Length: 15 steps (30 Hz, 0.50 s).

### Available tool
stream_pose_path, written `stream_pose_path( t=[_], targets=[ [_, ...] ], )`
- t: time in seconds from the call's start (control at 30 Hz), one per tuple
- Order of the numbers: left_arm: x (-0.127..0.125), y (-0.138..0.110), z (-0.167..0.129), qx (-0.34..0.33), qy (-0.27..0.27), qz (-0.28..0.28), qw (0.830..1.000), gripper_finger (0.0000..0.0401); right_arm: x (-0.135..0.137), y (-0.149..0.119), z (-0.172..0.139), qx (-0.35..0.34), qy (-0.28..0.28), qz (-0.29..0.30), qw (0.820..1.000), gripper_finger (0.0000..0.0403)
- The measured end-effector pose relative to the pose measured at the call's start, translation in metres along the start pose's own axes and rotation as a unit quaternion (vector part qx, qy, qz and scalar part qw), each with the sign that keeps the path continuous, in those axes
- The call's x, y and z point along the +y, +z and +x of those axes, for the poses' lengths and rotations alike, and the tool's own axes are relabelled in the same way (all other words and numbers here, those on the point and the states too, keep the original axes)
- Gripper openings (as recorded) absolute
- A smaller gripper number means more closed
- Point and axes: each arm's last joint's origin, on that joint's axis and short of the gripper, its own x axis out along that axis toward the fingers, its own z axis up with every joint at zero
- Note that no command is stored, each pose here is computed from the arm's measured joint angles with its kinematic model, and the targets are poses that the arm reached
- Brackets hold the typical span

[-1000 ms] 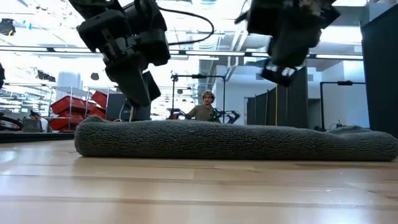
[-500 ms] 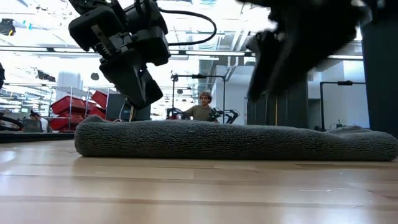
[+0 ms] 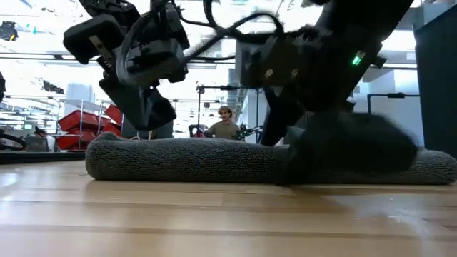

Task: Roll towel
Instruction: Roll the black towel

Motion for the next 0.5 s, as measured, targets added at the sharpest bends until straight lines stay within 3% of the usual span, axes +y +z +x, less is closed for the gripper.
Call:
stream_pose_path(
  t=[0.13, 0.3, 0.5],
  targets=[
    [-0.004, -0.007, -0.004, 0.032, -0.003, 0.016, 0.999, 0.0000, -0.007, 0.000, 0.008, 0.013, 0.001, 0.031, 0.999, 0.0197],
    [-0.011, -0.014, -0.014, 0.058, -0.009, 0.047, 0.997, 0.0000, -0.017, 0.000, 0.011, 0.026, 0.057, 0.049, 0.997, 0.0035],
    [-0.025, -0.012, -0.030, 0.026, -0.010, 0.109, 0.994, 0.0000, -0.050, -0.001, -0.002, 0.029, 0.126, 0.130, 0.983, 0.0020]
  ],
)
